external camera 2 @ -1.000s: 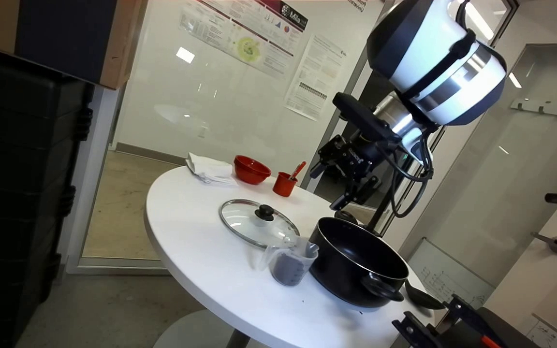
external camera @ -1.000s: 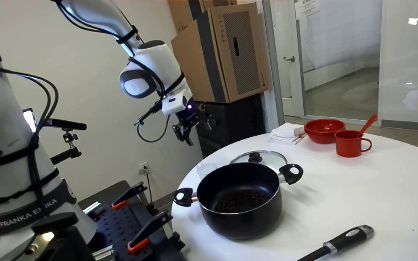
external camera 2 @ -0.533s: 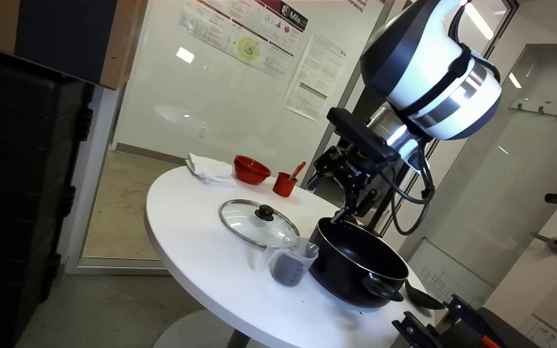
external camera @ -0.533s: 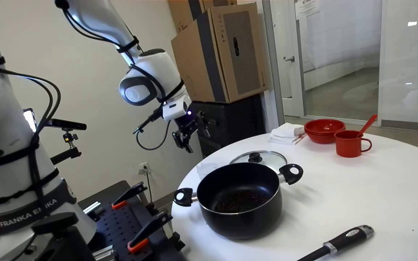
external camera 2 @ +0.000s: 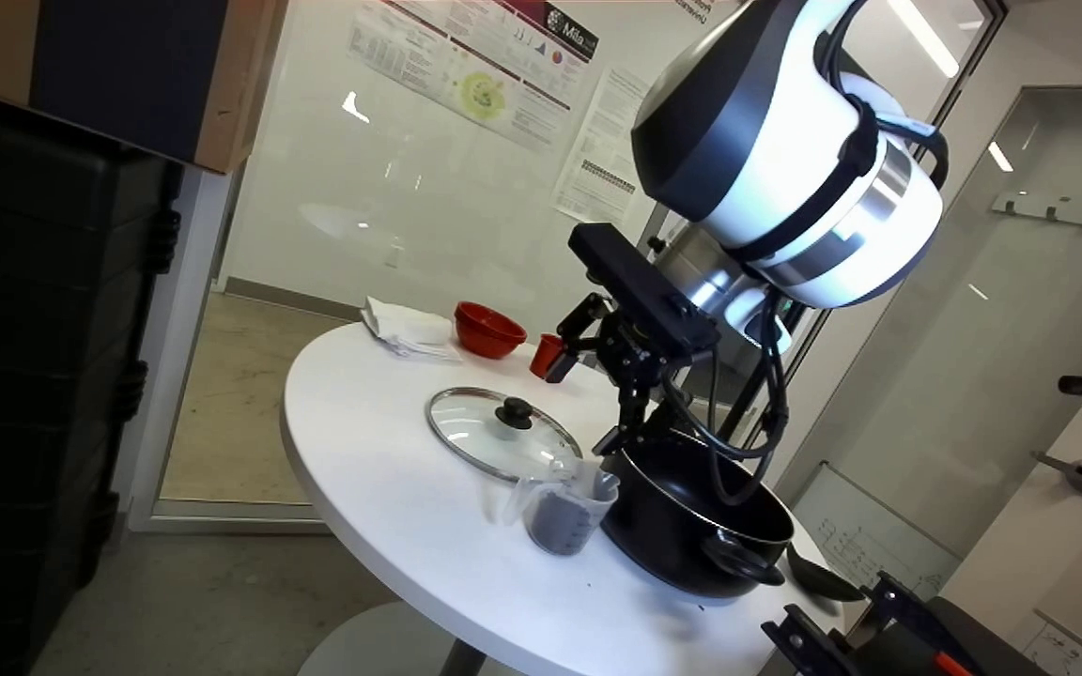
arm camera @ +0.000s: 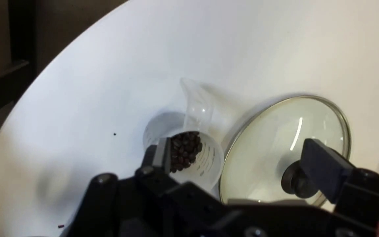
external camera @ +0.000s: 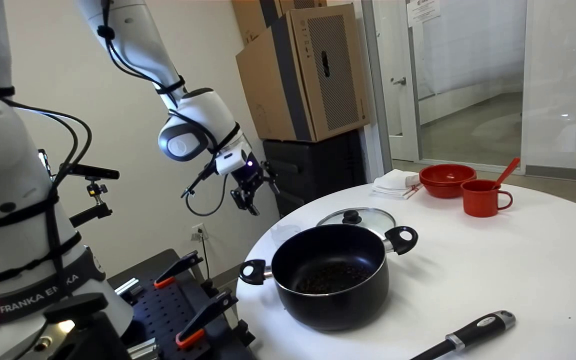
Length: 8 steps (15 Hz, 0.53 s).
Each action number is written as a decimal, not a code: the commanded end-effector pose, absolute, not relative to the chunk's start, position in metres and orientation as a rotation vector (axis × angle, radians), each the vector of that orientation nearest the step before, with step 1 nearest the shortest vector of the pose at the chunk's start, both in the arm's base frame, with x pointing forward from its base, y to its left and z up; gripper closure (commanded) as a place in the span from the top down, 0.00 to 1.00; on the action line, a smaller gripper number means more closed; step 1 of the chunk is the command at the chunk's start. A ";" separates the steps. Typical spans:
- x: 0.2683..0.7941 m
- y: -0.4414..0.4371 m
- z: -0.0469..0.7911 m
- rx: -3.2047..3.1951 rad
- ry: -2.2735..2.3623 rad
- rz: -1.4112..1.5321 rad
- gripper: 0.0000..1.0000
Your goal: Pour the contents of the jug into the pot
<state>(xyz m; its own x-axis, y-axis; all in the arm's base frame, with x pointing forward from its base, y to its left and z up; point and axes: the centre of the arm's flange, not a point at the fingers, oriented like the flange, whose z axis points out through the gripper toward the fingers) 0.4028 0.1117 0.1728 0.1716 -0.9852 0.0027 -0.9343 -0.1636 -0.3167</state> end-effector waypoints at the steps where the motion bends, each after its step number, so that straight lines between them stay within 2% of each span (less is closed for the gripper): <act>1: 0.414 0.145 0.162 -2.137 1.881 -0.315 1.00; 8: 0.456 0.129 0.154 -1.791 2.163 -0.242 1.00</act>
